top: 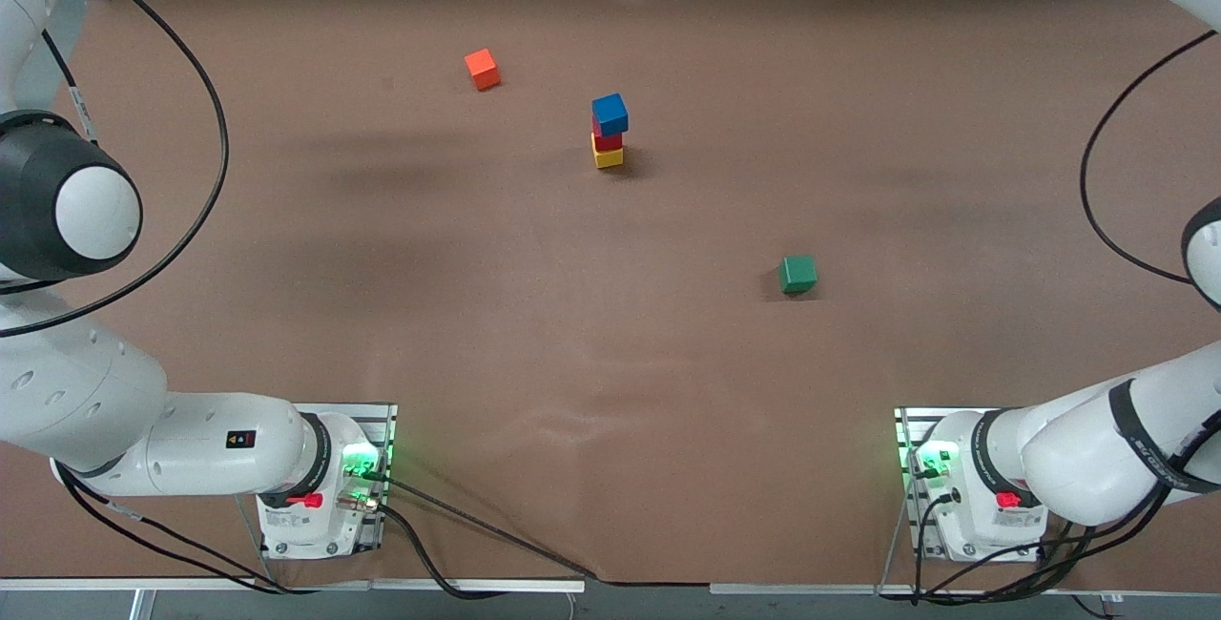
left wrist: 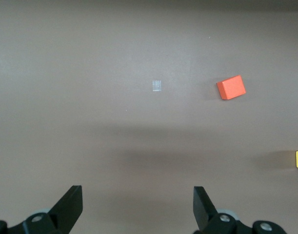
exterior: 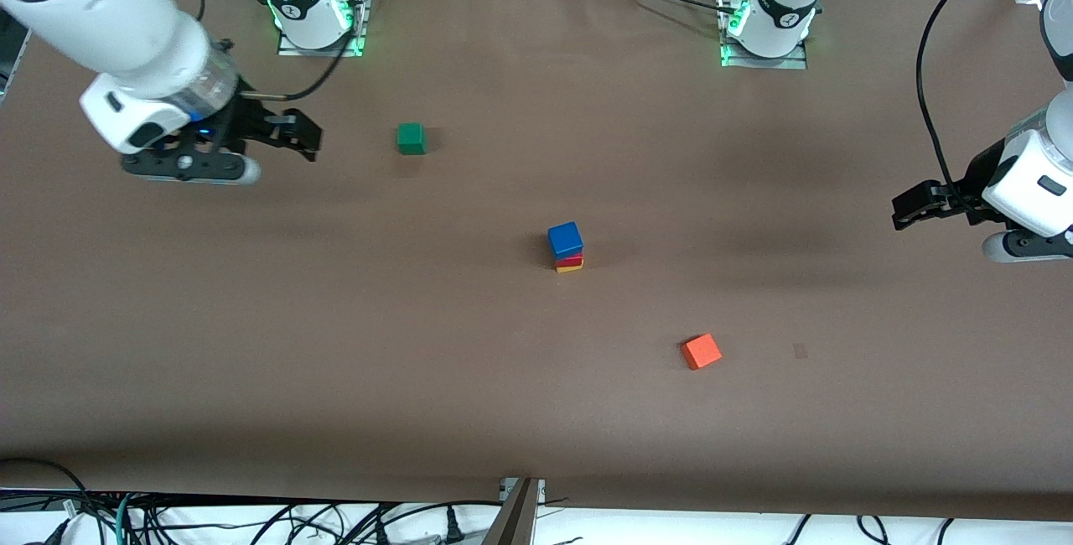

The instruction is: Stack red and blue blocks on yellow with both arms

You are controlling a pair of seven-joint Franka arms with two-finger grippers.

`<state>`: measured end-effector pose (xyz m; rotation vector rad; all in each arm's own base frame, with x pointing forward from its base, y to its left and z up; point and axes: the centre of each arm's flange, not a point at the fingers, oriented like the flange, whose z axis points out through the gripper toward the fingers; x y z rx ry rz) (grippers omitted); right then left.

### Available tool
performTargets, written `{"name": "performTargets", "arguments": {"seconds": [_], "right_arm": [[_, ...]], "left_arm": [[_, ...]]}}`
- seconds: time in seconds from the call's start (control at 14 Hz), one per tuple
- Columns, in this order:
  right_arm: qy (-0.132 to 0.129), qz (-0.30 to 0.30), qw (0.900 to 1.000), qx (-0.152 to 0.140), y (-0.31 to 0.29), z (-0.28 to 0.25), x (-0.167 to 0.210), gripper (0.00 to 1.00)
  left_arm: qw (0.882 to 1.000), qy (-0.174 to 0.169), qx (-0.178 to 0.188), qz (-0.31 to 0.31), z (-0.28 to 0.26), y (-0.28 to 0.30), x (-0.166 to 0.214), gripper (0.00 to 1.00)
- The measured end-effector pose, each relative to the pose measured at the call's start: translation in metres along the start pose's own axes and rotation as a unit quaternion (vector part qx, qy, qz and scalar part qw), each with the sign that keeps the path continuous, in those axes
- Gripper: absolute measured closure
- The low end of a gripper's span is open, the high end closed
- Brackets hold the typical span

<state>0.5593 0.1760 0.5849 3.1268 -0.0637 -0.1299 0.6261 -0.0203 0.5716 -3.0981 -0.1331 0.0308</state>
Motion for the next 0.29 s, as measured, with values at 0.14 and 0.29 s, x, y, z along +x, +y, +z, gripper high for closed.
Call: {"name": "performTargets", "arguments": {"seconds": [0.14,0.29], "right_arm": [[0.0,-0.028,1.0,0.001,0.015,-0.005,-0.001,0.0],[0.003,-0.037,0.999,0.003,0.024,-0.009,-0.001,0.0]], "left_arm": [[1.0,0.0,0.0,0.0,0.0,0.0,0.0,0.0],[1.0,0.0,0.0,0.001,0.0,0.001,0.0,0.0]]}}
